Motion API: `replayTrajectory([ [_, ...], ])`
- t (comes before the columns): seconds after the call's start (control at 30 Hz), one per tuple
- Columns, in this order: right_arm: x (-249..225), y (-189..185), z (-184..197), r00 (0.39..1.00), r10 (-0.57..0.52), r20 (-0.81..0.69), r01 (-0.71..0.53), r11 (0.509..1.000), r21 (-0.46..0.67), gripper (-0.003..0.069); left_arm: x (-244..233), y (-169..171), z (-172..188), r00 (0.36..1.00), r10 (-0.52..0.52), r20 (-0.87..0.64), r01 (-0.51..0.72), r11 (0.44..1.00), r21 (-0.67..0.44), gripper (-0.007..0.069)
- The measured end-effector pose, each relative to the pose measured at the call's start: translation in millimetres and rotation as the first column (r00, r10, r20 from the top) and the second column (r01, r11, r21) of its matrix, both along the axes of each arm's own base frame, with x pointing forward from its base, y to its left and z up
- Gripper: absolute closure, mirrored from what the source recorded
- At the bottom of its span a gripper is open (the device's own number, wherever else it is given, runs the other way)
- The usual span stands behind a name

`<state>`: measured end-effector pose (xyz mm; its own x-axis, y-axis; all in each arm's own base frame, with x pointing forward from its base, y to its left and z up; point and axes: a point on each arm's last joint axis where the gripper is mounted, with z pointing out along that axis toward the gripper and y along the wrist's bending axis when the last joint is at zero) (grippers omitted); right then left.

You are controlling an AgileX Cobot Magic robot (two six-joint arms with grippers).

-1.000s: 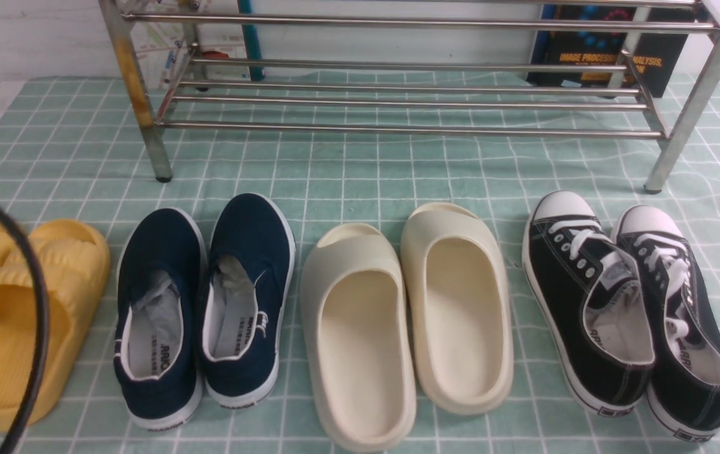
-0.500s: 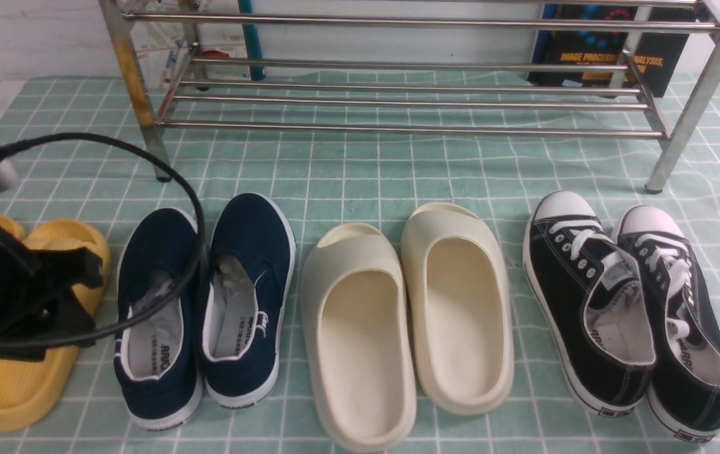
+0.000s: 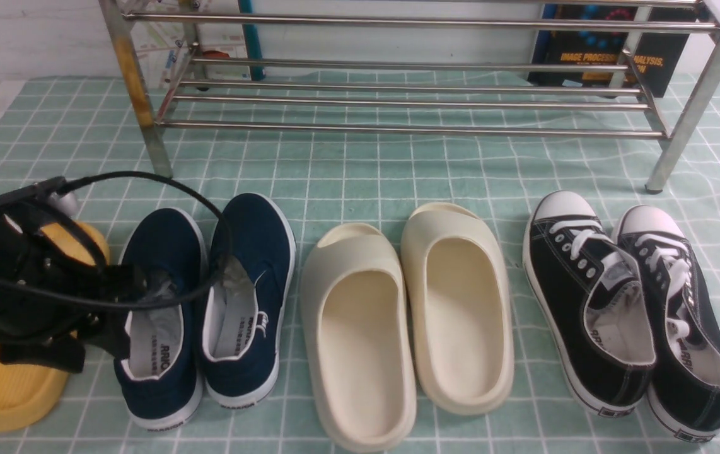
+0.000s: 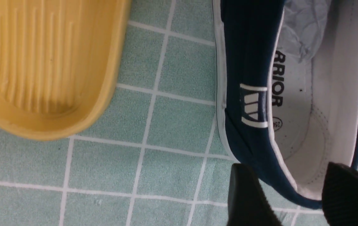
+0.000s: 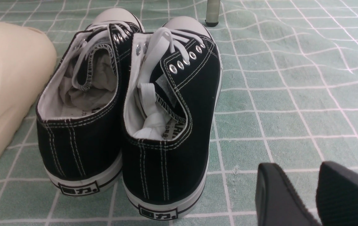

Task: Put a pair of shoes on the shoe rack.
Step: Use the left arm to grab the shoe closest to it

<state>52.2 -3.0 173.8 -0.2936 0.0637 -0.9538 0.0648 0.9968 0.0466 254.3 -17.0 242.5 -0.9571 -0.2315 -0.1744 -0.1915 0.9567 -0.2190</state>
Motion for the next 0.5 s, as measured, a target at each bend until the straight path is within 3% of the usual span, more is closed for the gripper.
replayTrajectory([
  [0.1,0.0,0.0,0.0,1.0,0.0,0.0,0.0,1.0,0.0,0.0419,4.2,-8.7,-6.2,0.999,-0.042,0.004,0.041,0.997,0.061,0.028],
  [0.27,0.0,0.0,0.3,1.0,0.0,0.001,0.0,1.0,0.0,0.0419,15.3,-7.3,-22.9,1.0,0.019,-0.01,-0.017,0.986,0.165,0.0281],
  [0.5,0.0,0.0,0.3,1.0,0.0,0.001,0.0,1.0,0.0,0.0419,28.4,-9.4,-49.4,0.997,0.043,-0.061,-0.033,0.986,0.166,0.0284],
])
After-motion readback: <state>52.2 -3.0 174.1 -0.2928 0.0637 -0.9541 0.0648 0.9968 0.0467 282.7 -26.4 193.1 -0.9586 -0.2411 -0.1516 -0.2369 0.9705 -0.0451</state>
